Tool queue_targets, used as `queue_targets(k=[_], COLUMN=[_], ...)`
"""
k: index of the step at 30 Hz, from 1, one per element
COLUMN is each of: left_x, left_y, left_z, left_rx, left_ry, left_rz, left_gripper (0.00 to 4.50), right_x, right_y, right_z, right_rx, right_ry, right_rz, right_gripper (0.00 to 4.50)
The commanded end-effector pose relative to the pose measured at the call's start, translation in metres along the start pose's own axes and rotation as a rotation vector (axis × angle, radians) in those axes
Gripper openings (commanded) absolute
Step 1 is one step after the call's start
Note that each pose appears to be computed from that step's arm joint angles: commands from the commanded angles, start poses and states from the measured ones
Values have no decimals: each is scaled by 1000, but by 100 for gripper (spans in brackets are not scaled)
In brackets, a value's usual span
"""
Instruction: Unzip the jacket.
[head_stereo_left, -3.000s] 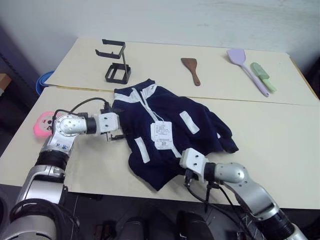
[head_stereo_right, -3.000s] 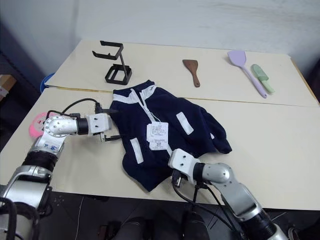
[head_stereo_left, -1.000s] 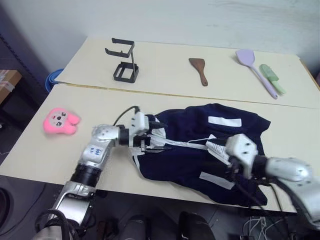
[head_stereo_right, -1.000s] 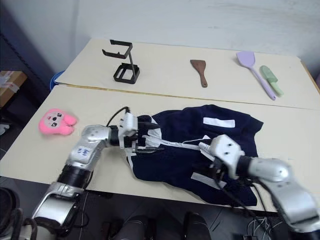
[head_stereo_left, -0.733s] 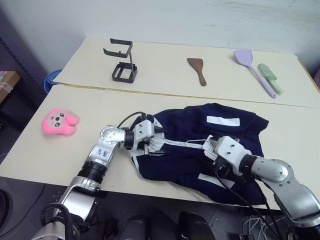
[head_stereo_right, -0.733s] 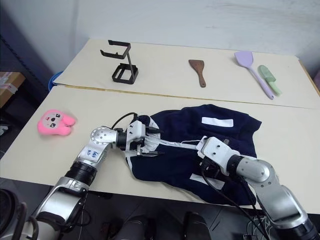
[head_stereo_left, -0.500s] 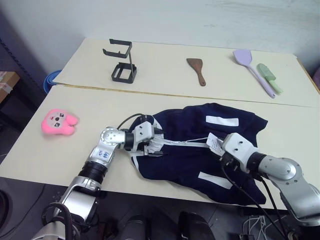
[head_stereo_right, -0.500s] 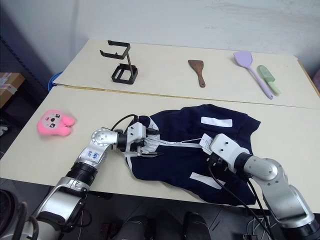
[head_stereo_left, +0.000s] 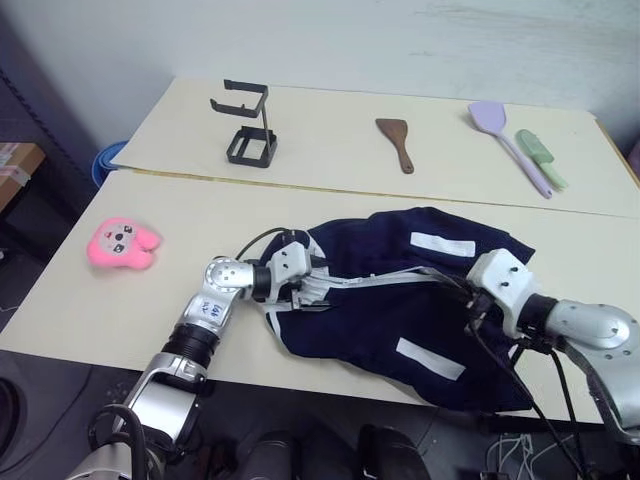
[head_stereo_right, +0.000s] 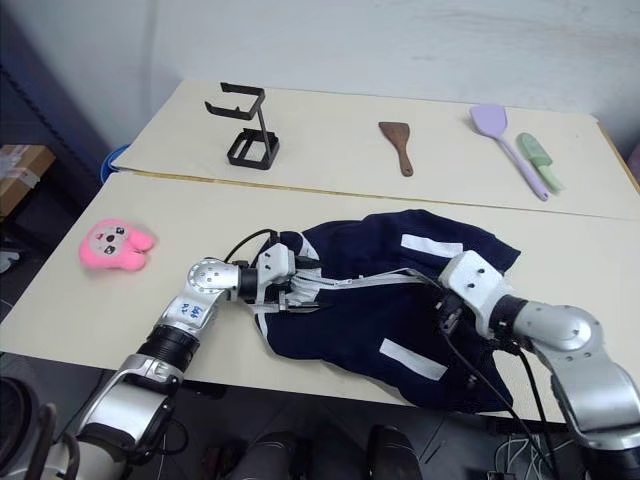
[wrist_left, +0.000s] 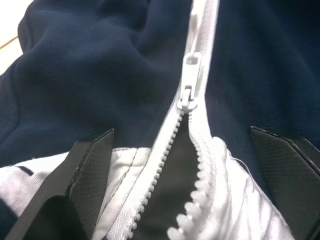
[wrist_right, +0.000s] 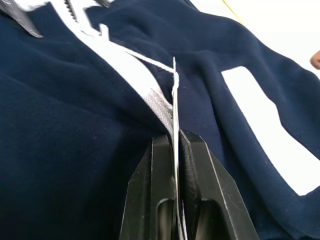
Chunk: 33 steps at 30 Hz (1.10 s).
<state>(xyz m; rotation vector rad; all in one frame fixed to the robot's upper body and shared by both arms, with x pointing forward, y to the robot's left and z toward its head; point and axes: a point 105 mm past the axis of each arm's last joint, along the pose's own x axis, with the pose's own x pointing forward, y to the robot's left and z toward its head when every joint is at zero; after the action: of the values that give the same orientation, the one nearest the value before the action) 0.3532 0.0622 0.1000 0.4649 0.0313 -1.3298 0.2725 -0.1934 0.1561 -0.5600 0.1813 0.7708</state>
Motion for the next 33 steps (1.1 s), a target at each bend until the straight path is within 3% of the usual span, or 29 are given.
queue_targets(k=[1,5,8,13,28,32,33], left_x=[3,4,4,2,2,1,2], left_y=[-13,-14,-15,-15,-18,-18,-18], left_z=[-26,-25,-24,-23,-24,-25,-25], left_rx=[-48,-44,-44,-42,-34,-35,-35], left_ry=[91,83,80,76,87,91,91], left_rz=[-19,-25,-26,-28,-57,-58,-58], left_gripper=[450,450,450,450,450,450,450], right_x=[-13,-16,-14,-15,-14,-14,-12], right_y=[-12,6,2,4,-20,-19,-17], right_z=[4,-10,1,3,-6,-12,-12], right_rx=[-28,88,26,61,107,64,54], right_ry=[-28,2,-94,-133,-128,-78,-78], right_rz=[-14,106,63,61,-89,-64,-53], right_gripper=[3,3,76,241,241,241,224])
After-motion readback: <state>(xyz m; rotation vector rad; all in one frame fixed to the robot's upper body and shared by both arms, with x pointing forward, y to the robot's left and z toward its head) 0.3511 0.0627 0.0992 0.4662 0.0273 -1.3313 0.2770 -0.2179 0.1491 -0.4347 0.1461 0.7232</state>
